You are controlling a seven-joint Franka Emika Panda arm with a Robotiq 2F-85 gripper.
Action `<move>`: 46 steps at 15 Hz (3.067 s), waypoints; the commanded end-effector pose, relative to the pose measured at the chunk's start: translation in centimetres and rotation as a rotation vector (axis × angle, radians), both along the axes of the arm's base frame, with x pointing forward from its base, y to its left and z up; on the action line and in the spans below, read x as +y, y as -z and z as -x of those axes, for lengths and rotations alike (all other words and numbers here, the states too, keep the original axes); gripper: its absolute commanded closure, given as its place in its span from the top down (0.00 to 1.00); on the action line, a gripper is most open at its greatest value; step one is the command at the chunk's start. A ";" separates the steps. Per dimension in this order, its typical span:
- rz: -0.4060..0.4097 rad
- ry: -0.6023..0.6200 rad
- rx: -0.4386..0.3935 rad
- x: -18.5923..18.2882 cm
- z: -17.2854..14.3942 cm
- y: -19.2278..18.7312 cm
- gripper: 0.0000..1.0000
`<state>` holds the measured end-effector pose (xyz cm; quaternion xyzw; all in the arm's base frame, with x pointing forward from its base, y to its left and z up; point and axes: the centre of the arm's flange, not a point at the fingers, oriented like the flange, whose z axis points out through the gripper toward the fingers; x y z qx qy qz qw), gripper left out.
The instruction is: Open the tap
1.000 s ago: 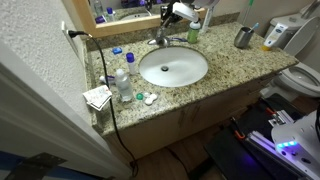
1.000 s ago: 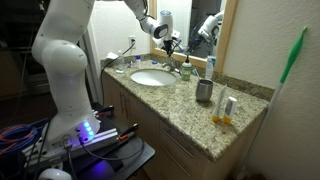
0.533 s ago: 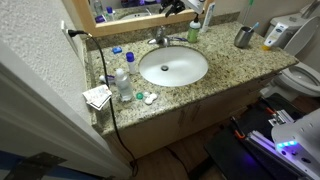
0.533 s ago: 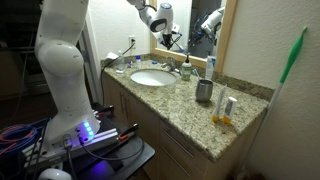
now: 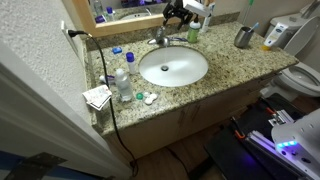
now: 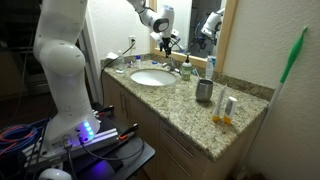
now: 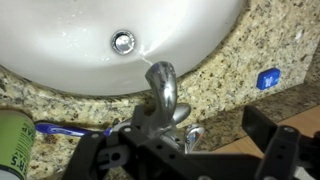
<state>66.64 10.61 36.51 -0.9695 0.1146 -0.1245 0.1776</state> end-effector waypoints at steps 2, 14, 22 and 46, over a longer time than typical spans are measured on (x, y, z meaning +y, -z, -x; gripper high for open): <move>0.100 -0.003 0.039 1.3 -1.9 1.3 1.00; 0.274 -0.010 0.029 4.4 -7.3 0.5 1.00; 0.294 -0.022 0.080 4.8 -8.5 2.2 0.74; -0.169 0.012 -0.025 -3.2 -2.5 -4.5 0.52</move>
